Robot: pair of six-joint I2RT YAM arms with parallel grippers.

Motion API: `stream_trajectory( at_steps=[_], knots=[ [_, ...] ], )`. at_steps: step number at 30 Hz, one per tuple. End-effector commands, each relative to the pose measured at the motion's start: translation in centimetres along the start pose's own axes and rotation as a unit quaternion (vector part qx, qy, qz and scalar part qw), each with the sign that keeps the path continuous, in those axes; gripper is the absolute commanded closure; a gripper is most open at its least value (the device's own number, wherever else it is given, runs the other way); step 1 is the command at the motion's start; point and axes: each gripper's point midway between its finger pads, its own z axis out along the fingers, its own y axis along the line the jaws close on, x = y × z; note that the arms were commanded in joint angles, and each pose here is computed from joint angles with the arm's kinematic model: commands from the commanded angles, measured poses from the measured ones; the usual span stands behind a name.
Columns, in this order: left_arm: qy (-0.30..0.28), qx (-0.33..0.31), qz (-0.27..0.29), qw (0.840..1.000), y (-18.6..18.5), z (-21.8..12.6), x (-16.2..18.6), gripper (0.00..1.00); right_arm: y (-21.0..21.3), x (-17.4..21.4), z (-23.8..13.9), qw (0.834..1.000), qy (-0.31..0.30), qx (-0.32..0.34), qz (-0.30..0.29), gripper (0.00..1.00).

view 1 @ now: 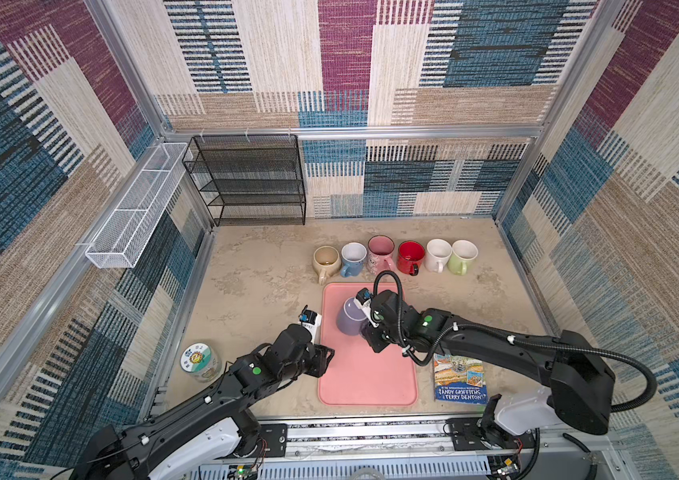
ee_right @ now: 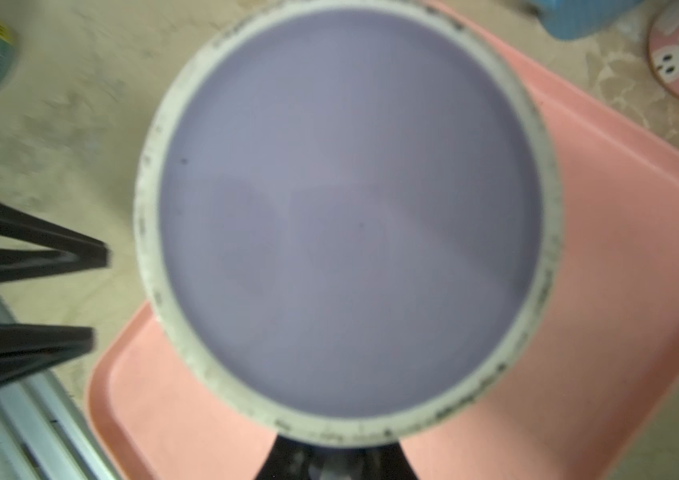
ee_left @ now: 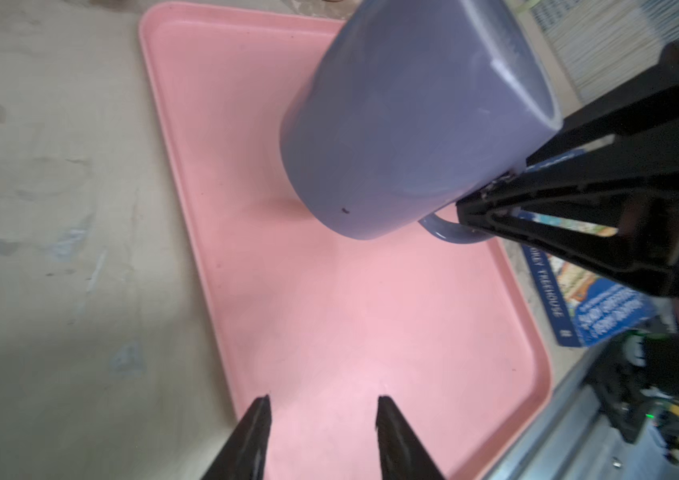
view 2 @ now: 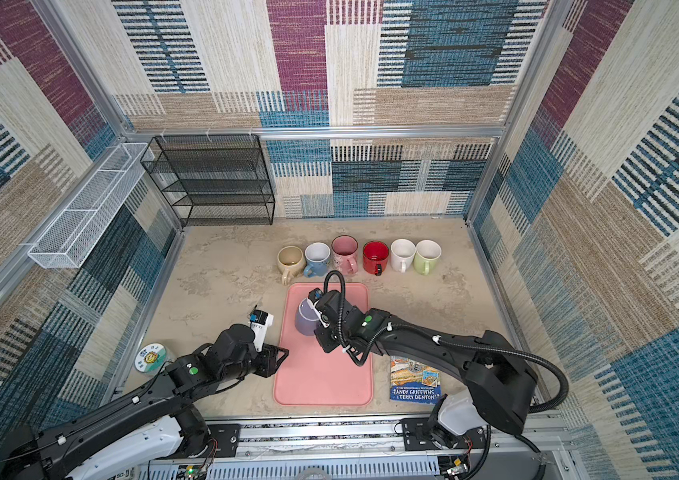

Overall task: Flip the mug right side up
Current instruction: 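Rotate the purple mug opening toward the left gripper while the left gripper reaches its rim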

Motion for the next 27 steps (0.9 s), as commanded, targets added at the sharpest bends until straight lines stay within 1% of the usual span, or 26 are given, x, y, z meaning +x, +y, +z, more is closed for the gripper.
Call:
stream_trajectory(
  at_steps=[1,4,8,13,16,19,21,24,27],
  knots=[
    [-0.085,0.150,-0.028,0.985,-4.8,-0.9,-3.2,0.53,2.6,-4.9,-2.5,0.990,-0.110,-0.085,0.008,1.00],
    [-0.111,0.190,-0.032,0.975,-5.7,-1.4,-3.9,0.52,3.8,-6.5,-4.8,0.979,-0.154,-0.134,0.004,1.00],
    [-0.126,0.229,-0.026,0.965,-7.0,-1.9,-4.8,0.52,4.4,-8.1,-7.3,0.961,-0.203,-0.189,0.011,1.00],
    [-0.170,0.280,-0.023,0.945,-8.3,-3.2,-6.7,0.52,4.5,-9.2,-10.1,0.930,-0.252,-0.264,0.026,1.00],
    [-0.197,0.301,-0.021,0.933,-8.8,-4.2,-8.0,0.52,4.8,-9.5,-11.3,0.914,-0.264,-0.307,0.029,1.00],
    [-0.212,0.312,-0.016,0.926,-9.1,-4.8,-8.8,0.52,5.1,-9.4,-11.9,0.902,-0.266,-0.338,0.029,1.00],
    [-0.214,0.314,-0.012,0.925,-9.2,-4.9,-9.2,0.51,5.3,-9.2,-12.3,0.896,-0.264,-0.357,0.025,1.00],
    [-0.218,0.321,-0.012,0.921,-9.4,-4.9,-9.7,0.52,5.6,-9.1,-12.7,0.888,-0.266,-0.373,0.020,1.00],
    [-0.223,0.333,-0.017,0.916,-9.5,-5.0,-10.2,0.52,5.7,-9.0,-12.8,0.885,-0.266,-0.382,0.018,1.00]
  ],
)
